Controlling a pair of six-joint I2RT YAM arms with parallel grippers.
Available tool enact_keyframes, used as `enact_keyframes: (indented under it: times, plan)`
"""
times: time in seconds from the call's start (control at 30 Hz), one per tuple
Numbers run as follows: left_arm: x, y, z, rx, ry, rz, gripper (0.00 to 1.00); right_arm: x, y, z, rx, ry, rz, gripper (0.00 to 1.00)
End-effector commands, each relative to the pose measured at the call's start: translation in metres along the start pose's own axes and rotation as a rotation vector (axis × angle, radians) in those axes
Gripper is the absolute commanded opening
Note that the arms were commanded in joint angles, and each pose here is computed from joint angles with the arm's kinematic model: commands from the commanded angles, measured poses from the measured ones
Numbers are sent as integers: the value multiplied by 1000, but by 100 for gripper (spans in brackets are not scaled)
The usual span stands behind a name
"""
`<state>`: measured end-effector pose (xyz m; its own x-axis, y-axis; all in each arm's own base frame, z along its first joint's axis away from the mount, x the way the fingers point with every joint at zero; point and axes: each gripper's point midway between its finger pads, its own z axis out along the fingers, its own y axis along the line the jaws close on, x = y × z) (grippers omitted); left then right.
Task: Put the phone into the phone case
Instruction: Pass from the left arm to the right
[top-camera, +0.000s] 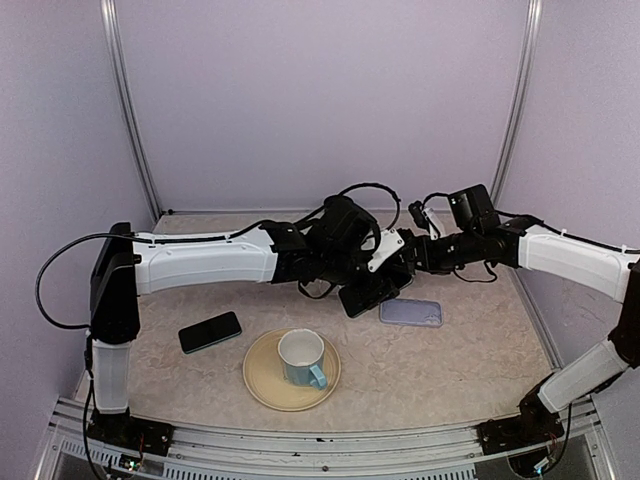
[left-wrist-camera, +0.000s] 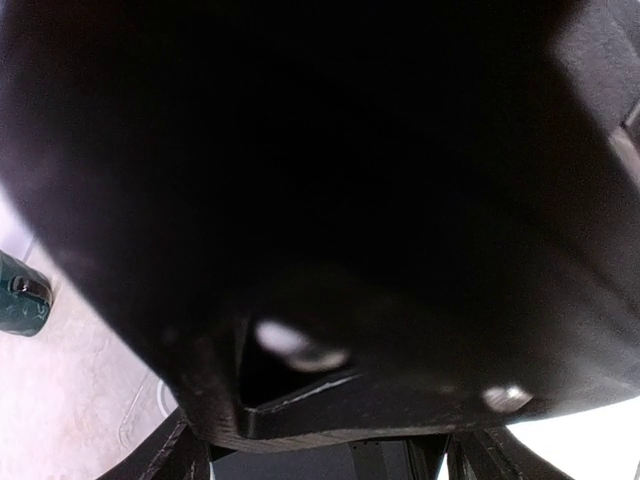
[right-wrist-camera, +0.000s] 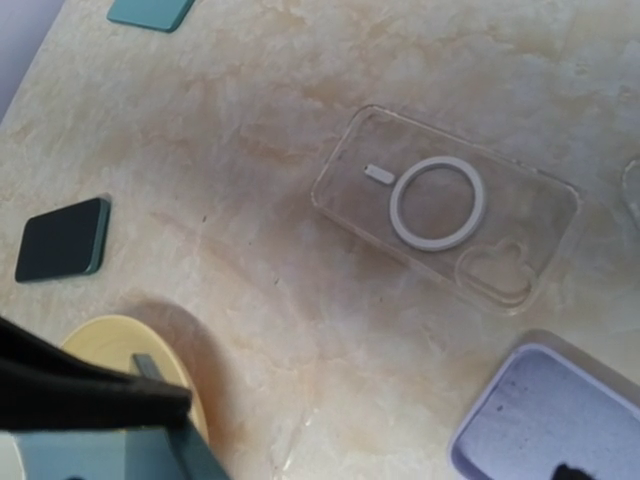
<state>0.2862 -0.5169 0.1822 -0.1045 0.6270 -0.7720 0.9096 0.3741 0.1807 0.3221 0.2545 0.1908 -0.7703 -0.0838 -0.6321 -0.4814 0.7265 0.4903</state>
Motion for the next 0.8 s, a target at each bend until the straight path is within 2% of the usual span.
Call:
enact_keyframes:
  times: [0.0, 0.77]
  plan:
    - [-24, -8, -7, 17, -65, 6, 0, -8, 13, -11, -55, -37, -29, 100]
    - [-26, -20, -8, 37, -78, 4, 0, -8, 13, -31, -123, -81, 1, 100]
